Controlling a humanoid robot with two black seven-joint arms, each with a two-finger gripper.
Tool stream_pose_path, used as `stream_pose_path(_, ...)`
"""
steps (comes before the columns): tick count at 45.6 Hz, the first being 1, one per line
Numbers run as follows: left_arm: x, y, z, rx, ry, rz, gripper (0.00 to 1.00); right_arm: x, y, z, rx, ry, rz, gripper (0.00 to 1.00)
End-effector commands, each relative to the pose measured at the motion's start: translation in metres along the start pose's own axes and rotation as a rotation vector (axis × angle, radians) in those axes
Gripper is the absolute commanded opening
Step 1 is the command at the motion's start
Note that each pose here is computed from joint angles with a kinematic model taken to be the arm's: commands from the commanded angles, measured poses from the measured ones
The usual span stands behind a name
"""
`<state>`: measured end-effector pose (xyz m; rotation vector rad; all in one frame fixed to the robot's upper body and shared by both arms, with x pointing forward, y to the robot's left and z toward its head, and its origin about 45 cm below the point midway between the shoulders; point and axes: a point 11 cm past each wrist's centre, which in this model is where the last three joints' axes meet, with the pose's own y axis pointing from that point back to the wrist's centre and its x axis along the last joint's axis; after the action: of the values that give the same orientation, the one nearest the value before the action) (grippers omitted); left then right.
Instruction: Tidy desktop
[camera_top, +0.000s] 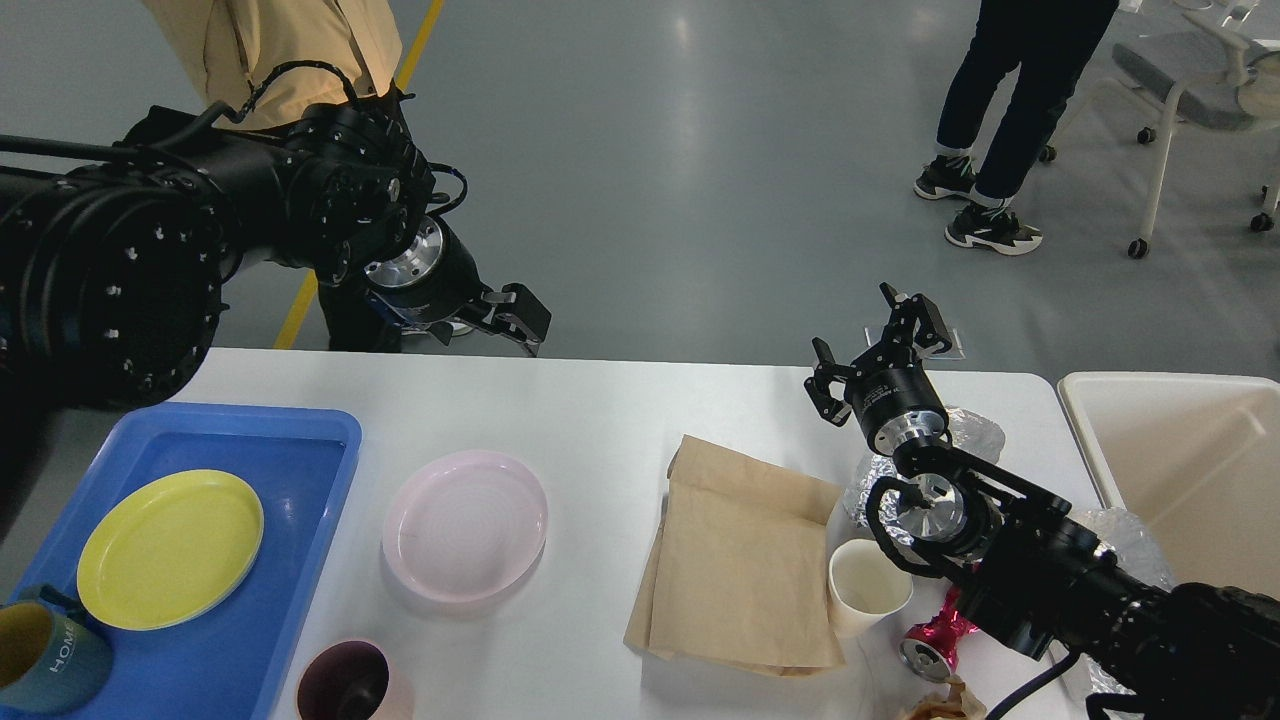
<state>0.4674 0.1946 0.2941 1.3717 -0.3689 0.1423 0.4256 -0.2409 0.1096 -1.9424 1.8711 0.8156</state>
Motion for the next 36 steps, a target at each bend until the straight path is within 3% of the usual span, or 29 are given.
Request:
stream_pose_path(1,0.002,0.016,0.002,-0.011,0.016,0.004,1.00,0.000,0.000,0.000,0.000,0.000,0.000,1.00)
stream_pose_path(10,-0.005,0.039,-0.011,-0.011,0.069,-0.010,1.00,0.000,0.000,0.000,0.000,0.000,0.000,1.00)
stream_pose_path(36,-0.021,0.016,0.031,-0.020,-0.021,-0.087,1.00,0.000,0.000,0.000,0.000,0.000,0.000,1.00)
